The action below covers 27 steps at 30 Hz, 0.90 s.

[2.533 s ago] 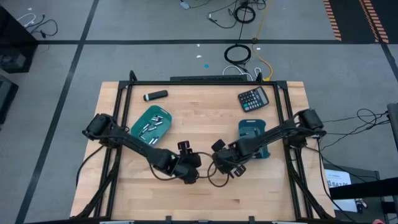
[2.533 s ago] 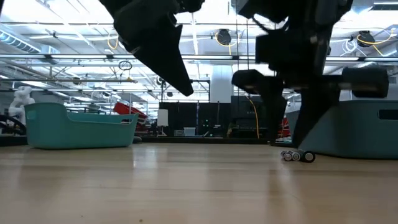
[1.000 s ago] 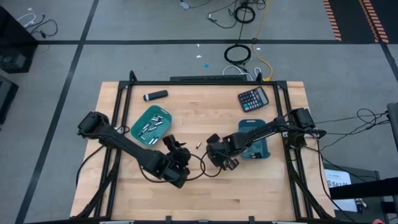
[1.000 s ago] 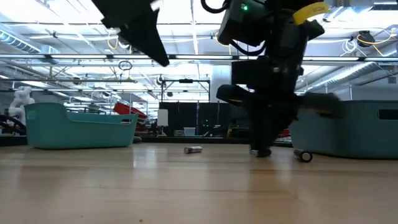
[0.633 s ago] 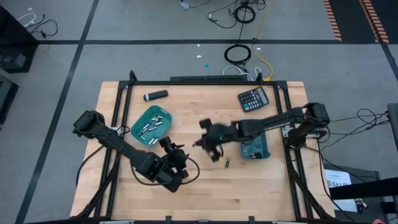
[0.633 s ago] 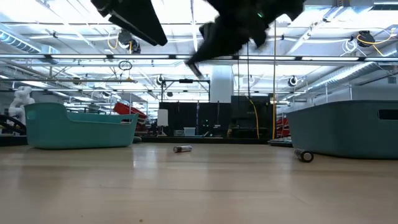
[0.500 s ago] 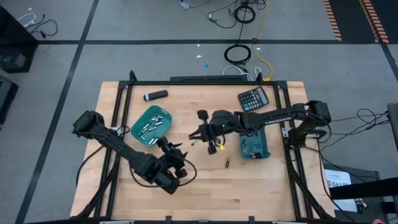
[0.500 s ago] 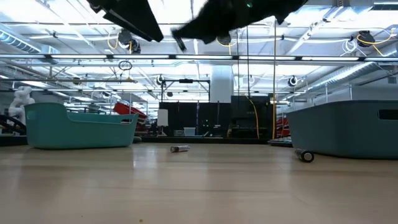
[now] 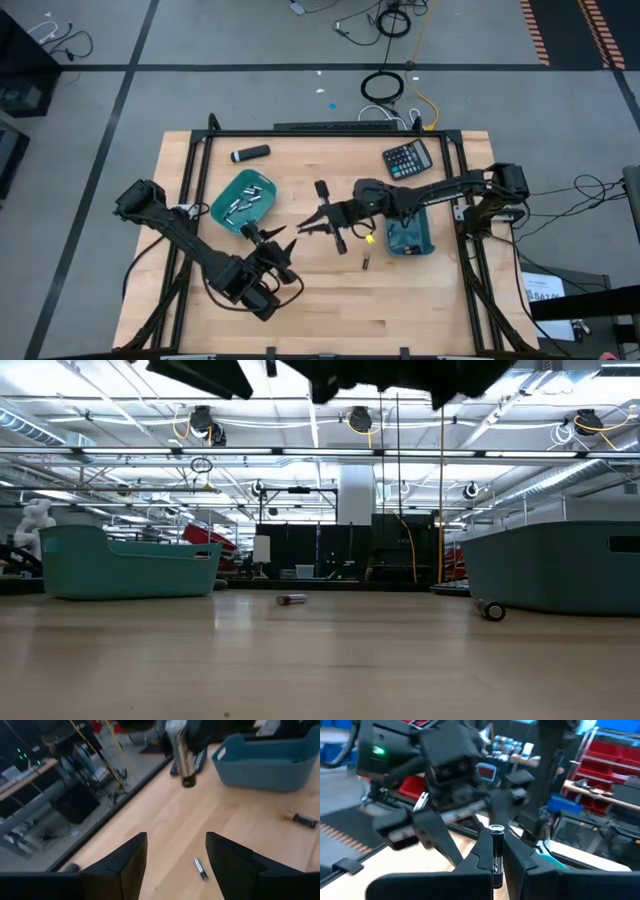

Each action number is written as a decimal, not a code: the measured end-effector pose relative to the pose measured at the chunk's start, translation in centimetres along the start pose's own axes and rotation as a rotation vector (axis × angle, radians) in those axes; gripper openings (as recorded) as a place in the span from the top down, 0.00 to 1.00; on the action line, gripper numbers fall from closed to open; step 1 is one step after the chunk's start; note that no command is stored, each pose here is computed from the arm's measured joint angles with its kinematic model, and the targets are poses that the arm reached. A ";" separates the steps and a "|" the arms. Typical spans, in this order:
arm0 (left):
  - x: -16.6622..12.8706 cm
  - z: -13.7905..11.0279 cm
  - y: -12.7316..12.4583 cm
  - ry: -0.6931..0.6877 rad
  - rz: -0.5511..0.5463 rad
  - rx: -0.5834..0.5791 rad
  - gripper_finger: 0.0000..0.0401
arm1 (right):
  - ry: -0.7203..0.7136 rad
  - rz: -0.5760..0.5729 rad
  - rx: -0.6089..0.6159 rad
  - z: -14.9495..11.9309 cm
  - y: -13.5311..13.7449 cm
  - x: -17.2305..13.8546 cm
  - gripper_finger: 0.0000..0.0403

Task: Sort batteries
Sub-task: Put the silver battery into the green bin

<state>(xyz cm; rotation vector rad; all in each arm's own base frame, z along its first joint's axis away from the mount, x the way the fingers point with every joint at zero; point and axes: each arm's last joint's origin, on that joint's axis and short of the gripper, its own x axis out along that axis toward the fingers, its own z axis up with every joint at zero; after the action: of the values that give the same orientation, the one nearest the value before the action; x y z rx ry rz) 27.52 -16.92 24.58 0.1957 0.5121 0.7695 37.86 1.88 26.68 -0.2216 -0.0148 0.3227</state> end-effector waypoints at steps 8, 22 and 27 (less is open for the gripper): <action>1.7 1.2 -0.2 -0.047 0.040 -0.015 0.47 | -0.030 -0.122 0.089 -2.5 -1.2 -3.6 0.99; 7.8 8.8 -0.7 -0.230 -0.296 0.024 0.47 | 0.034 -0.355 0.117 -0.2 1.2 -13.6 0.99; 10.4 10.3 0.8 -0.296 -0.349 -0.032 0.47 | -0.039 -0.366 0.154 -0.2 2.3 -16.2 0.99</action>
<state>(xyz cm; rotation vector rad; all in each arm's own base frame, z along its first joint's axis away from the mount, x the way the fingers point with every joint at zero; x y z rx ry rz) 38.55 -8.86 29.94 0.1806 0.2428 0.3977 21.85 -1.18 26.30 -0.0565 -0.0683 -0.0366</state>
